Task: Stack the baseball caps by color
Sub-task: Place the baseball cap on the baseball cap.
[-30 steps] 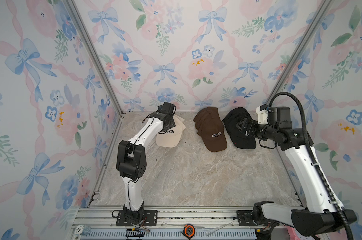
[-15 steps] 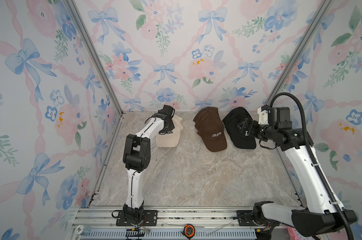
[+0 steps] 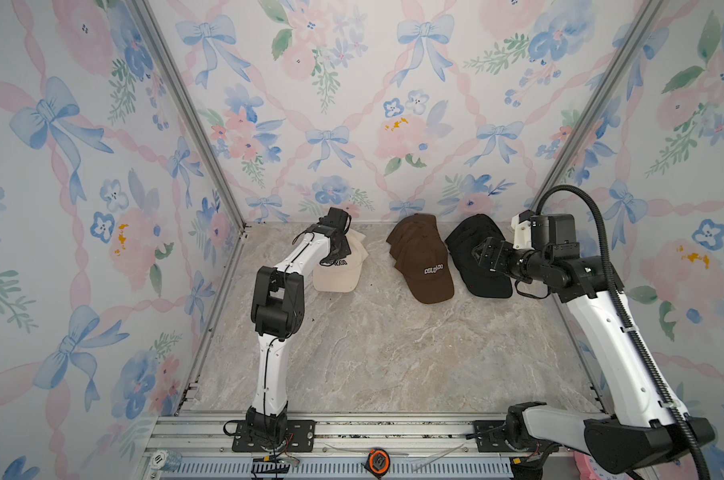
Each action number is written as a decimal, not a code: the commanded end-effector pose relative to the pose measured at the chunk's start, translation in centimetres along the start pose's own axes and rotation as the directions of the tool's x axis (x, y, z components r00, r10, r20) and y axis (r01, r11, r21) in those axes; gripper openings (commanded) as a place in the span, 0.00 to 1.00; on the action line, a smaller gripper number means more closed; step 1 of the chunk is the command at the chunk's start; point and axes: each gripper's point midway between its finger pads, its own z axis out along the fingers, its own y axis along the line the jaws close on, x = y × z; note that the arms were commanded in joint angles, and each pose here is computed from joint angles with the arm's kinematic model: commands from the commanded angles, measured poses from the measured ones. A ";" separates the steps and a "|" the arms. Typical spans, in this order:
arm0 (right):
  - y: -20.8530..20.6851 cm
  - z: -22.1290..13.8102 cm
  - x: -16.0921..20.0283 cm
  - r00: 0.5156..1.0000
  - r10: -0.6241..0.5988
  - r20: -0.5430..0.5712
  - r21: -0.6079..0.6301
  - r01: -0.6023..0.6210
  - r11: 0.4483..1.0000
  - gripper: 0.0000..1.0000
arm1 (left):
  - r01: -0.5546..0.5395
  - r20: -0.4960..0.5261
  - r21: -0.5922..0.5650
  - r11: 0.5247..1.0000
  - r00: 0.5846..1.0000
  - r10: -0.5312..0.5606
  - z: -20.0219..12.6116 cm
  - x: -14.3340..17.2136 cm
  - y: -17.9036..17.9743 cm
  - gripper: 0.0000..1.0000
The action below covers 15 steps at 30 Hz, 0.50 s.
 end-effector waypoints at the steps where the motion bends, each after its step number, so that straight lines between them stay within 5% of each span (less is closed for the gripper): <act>1: 0.3 -0.6 -0.2 1.000 -0.001 0.008 0.008 0.000 1.000 0.96 | 0.016 -0.010 -0.016 1.000 1.000 -0.016 1.0 0.0 0.3 0.23; 15: -0.4 -2.1 0.5 1.000 -0.015 0.007 0.033 0.014 0.999 0.96 | 0.021 0.060 0.019 1.000 0.998 -0.022 2.5 -3.4 -1.9 0.24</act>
